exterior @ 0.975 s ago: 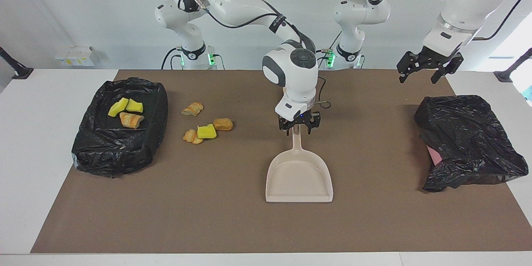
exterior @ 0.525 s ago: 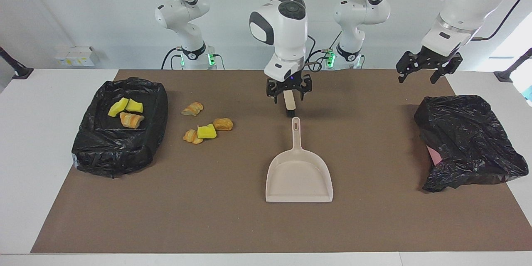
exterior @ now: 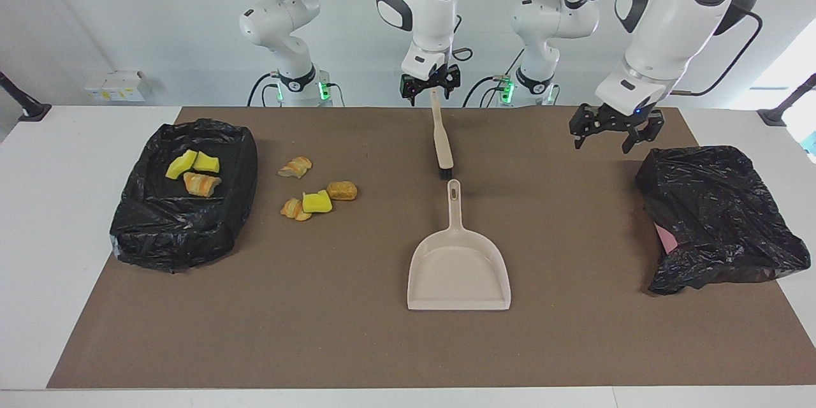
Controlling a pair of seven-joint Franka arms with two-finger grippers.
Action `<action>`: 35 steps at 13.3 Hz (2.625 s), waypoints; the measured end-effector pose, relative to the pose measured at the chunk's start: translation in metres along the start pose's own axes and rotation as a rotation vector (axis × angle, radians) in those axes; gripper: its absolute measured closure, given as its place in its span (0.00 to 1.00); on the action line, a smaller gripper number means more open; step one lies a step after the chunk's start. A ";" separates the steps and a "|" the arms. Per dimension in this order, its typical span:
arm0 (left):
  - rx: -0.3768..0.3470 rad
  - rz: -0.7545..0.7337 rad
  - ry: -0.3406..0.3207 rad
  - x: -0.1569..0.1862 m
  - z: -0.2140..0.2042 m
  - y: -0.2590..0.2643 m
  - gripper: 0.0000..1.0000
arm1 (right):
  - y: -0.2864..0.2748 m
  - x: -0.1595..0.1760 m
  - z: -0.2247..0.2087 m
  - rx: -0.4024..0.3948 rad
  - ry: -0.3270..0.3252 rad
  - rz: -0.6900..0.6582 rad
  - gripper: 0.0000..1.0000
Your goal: Sweep and dump trash in bin
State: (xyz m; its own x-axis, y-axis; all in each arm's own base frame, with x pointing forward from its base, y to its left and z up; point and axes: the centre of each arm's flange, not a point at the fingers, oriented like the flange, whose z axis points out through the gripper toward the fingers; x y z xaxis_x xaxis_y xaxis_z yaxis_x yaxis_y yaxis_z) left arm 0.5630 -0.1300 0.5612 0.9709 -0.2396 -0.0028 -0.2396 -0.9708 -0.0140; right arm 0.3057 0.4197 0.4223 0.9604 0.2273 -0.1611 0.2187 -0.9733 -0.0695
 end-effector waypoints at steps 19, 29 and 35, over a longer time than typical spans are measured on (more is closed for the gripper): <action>-0.034 -0.162 0.004 0.049 0.174 0.220 0.00 | -0.023 -0.006 0.084 0.019 -0.046 0.070 0.74; -0.019 -0.154 -0.020 0.055 0.201 0.213 0.69 | 0.151 0.059 -0.020 -0.143 0.013 0.225 0.74; -0.012 0.128 -0.026 0.063 0.149 0.122 0.69 | 0.268 0.088 -0.023 -0.331 0.026 0.110 0.74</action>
State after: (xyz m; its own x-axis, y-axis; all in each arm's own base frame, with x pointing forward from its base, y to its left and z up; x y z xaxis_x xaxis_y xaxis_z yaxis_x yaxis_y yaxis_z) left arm 0.5954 -0.2610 0.4107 0.9319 -0.3614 -0.0301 -0.3616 -0.9323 0.0000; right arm 0.4524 0.1777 0.4119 0.9844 0.1240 -0.1248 0.1540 -0.9503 0.2706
